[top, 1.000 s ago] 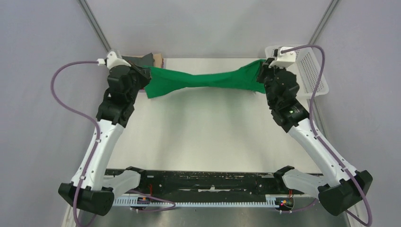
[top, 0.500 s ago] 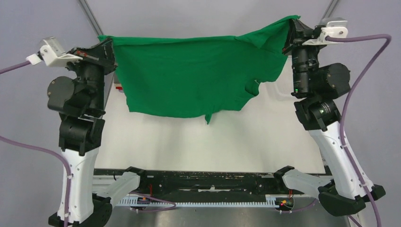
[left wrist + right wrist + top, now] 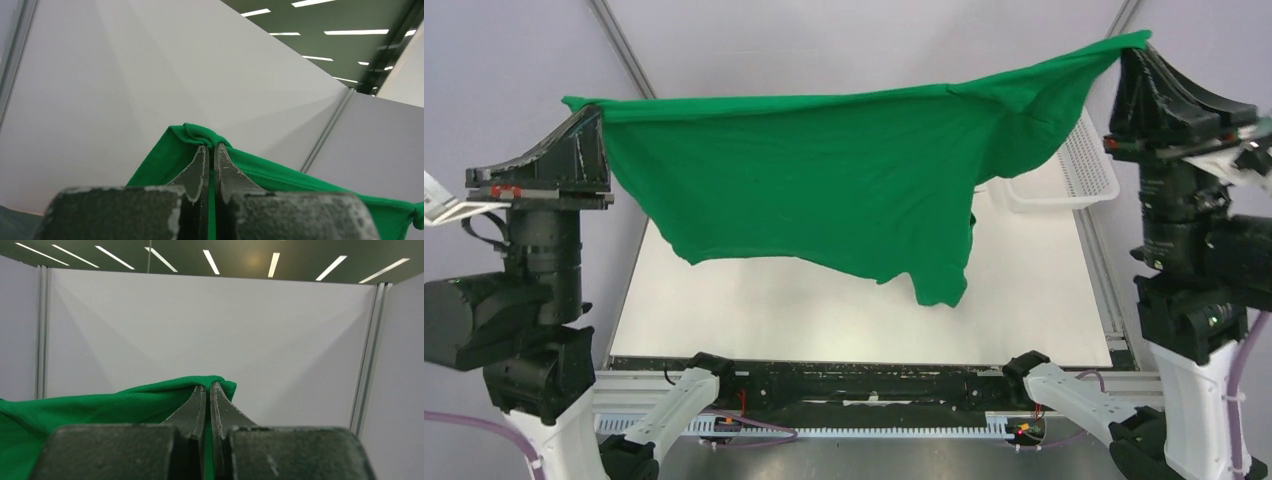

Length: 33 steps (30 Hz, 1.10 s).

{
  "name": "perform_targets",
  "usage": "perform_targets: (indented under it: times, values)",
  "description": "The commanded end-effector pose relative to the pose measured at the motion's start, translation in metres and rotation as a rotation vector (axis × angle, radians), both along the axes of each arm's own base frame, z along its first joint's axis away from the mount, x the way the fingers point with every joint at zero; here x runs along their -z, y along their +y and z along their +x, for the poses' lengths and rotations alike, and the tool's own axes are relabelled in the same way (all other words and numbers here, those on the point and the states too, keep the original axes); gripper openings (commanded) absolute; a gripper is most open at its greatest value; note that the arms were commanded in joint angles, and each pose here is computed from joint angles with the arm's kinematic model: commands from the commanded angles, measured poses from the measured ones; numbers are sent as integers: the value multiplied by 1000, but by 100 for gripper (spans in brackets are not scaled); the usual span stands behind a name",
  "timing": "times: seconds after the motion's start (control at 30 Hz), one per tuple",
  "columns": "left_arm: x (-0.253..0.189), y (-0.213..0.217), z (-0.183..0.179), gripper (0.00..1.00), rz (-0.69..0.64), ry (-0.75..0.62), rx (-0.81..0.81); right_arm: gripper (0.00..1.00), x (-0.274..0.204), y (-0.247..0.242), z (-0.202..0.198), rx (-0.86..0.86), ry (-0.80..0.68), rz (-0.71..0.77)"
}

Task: Fold and stack the t-shirts
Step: Flatten out the tshirt

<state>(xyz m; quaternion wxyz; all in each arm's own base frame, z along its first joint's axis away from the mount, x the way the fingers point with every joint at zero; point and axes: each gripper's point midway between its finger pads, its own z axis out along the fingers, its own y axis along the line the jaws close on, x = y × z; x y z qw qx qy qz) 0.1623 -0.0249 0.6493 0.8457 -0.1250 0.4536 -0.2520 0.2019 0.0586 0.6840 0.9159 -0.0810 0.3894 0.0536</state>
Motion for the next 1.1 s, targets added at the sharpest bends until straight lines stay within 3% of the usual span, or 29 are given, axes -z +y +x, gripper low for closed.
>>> perform_targets:
  times: [0.0,0.1,0.23,0.4,0.57,0.67,0.77,0.87,1.07]
  values:
    - [-9,-4,-14,2,67,-53,7,0,-20,-14,-35,12,-76,-14]
    - [-10,-5,-14,2,69,-58,13,0,-24,-12,-41,-9,-79,-35]
    - [-4,-6,-3,2,69,-34,7,0,-20,-25,-27,90,-36,-9]
    - [34,-17,65,2,35,95,5,0,19,-16,32,179,123,-53]
    - [153,-6,190,2,19,470,-204,0,132,-14,136,422,443,-82]
    - [264,5,267,2,45,765,-356,0,231,11,206,458,670,-164]
    - [369,-1,331,2,88,1011,-335,0,331,21,266,475,881,-190]
    - [441,-6,372,2,107,1136,-332,0,412,32,314,435,1021,-194]
    - [537,-15,408,2,92,1265,-317,0,495,41,373,395,1135,-188]
